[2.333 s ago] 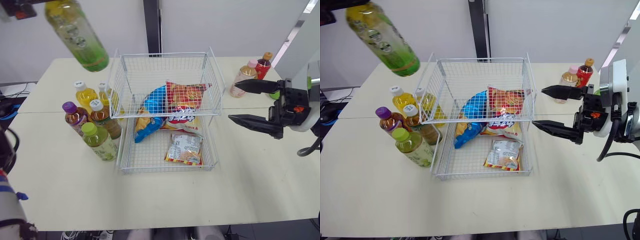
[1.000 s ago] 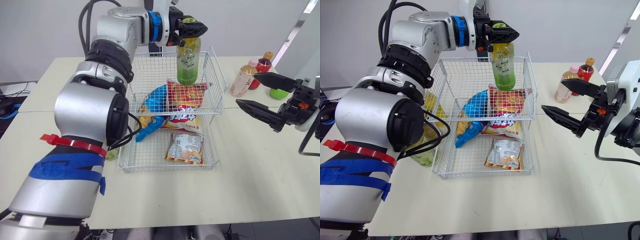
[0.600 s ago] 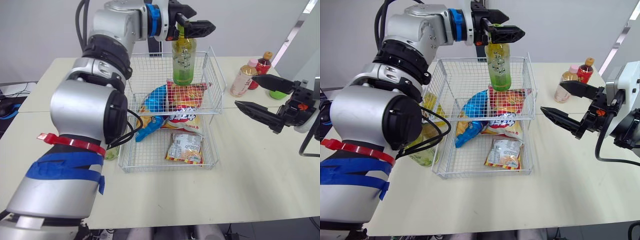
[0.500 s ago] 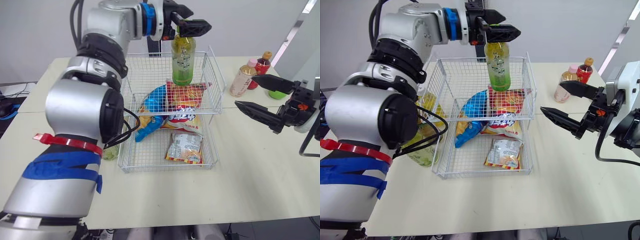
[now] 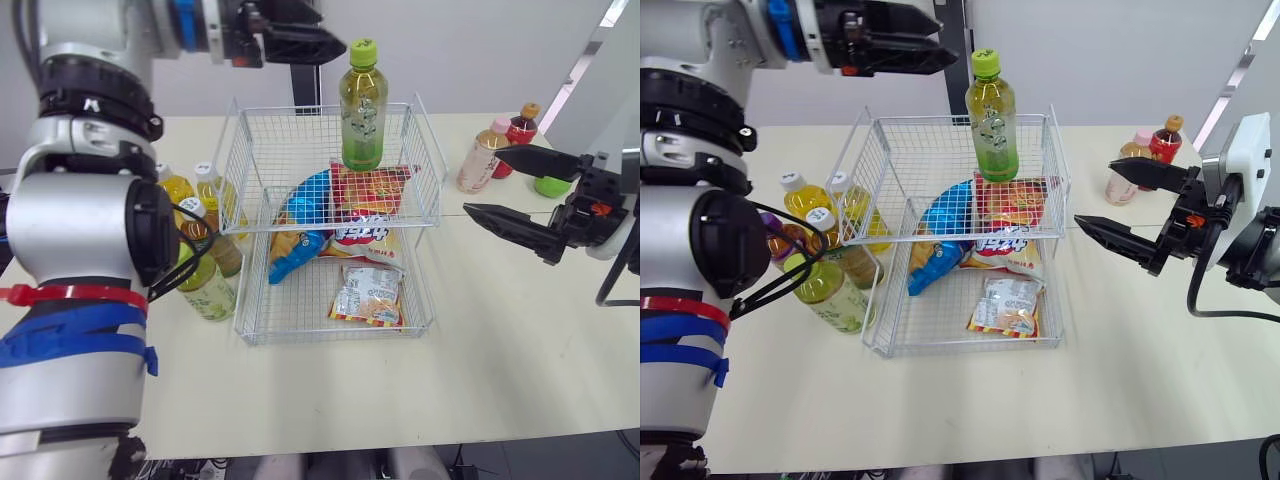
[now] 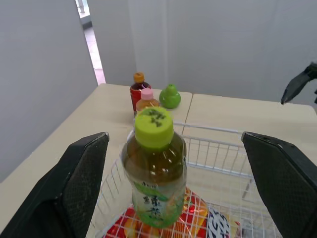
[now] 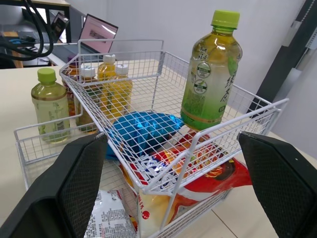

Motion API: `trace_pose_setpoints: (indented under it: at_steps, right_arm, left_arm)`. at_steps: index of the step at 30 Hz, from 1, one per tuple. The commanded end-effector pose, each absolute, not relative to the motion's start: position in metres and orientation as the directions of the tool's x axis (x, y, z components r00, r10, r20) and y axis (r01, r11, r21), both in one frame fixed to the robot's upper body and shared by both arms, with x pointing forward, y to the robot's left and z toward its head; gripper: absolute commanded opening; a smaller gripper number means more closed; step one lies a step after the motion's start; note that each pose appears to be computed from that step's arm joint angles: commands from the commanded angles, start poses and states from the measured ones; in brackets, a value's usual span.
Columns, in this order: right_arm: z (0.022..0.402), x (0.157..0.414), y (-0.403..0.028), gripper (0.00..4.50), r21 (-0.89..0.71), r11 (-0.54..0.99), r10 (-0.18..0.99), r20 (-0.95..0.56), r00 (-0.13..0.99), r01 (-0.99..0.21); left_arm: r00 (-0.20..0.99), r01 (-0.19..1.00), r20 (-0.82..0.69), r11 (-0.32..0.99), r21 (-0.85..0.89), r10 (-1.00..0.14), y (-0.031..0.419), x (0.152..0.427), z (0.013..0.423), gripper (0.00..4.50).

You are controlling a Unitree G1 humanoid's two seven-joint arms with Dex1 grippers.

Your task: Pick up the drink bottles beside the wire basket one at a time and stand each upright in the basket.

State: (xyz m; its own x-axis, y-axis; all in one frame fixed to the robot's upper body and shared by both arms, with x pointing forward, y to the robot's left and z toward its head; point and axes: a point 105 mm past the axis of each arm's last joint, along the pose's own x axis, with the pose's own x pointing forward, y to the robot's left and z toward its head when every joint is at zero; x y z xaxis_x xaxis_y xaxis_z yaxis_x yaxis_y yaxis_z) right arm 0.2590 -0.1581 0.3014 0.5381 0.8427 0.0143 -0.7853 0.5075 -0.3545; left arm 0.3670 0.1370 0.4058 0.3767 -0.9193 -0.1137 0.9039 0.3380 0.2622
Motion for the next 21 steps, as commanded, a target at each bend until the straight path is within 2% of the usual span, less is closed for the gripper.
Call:
trace_pose_setpoints:
  at_steps: [1,4,10,14,21]
  right_arm:
    - [0.316,0.252,-0.152,4.5,-0.385,0.448,0.88,0.028,0.475,-0.807]
    - [0.32,0.248,-0.147,4.5,-0.379,0.382,0.912,0.01,0.409,-0.843]
    - [0.318,0.249,-0.135,4.5,-0.372,0.245,0.957,-0.057,0.286,-0.895]
    - [0.319,0.254,-0.119,4.5,-0.356,0.156,0.978,-0.072,0.194,-0.921]
    - [0.316,0.265,-0.096,4.5,-0.335,0.059,0.991,-0.091,0.095,-0.941]
  left_arm:
    - [0.389,0.877,-0.056,0.351,0.327,-0.92,0.157,0.335,0.427,4.48]
    - [0.47,0.844,-0.041,0.436,0.312,-0.882,0.186,0.313,0.422,4.48]
    - [0.684,0.699,0.029,0.666,0.26,-0.729,0.244,0.278,0.41,4.48]
    - [0.811,0.567,0.037,0.8,0.198,-0.584,0.283,0.261,0.382,4.48]
    - [0.924,0.378,0.022,0.922,0.087,-0.381,0.33,0.231,0.324,4.48]
